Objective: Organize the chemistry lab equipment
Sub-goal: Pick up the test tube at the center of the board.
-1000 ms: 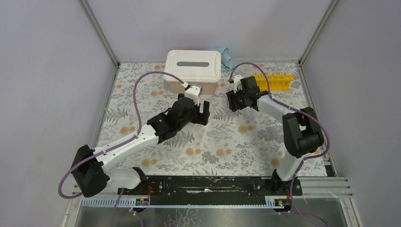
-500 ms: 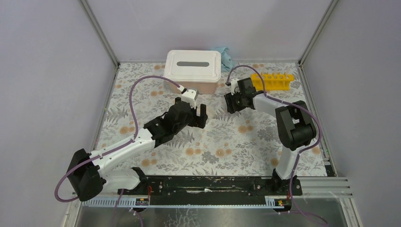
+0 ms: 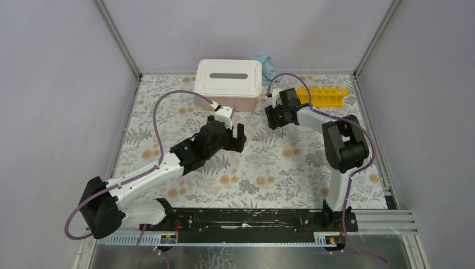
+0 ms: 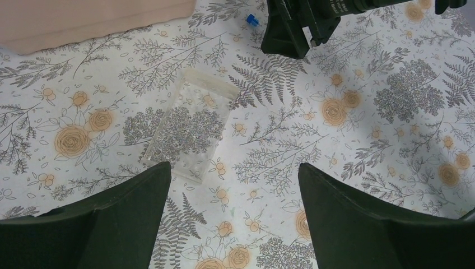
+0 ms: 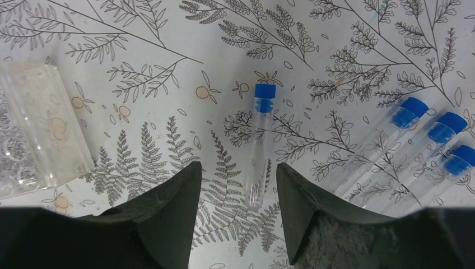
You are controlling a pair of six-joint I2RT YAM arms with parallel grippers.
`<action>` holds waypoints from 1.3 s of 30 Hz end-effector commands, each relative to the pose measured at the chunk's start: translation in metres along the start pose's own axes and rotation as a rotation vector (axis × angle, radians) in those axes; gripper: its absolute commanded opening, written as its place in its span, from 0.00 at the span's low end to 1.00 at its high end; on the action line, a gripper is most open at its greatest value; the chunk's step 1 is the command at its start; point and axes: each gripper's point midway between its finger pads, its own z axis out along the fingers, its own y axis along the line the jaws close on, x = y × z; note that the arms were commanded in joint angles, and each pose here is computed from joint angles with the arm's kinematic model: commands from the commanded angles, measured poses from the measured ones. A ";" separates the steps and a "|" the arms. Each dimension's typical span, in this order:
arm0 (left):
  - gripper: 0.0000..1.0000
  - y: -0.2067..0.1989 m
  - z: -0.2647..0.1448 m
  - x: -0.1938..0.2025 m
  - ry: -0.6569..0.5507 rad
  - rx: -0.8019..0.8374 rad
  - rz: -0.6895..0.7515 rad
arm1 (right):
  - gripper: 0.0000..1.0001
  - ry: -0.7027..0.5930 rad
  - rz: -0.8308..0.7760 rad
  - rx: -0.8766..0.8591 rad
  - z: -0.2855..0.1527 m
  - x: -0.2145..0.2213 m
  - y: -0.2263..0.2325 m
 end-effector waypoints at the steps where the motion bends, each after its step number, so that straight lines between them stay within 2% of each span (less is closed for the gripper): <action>1: 0.91 -0.005 0.001 -0.013 -0.066 0.023 0.007 | 0.57 -0.019 -0.017 0.029 0.002 -0.016 -0.009; 8: 0.92 -0.003 0.003 -0.011 -0.072 0.018 0.015 | 0.51 0.030 -0.007 0.029 0.008 -0.004 -0.009; 18: 0.93 -0.001 0.004 -0.008 -0.070 0.019 0.004 | 0.30 0.090 0.008 0.039 0.005 0.019 -0.009; 31: 0.97 -0.006 -0.004 -0.016 -0.033 0.019 -0.046 | 0.15 0.061 0.021 0.016 -0.008 0.012 -0.002; 39: 0.98 -0.016 -0.018 -0.026 -0.023 0.059 -0.123 | 0.13 -0.020 0.034 0.017 -0.035 -0.006 0.002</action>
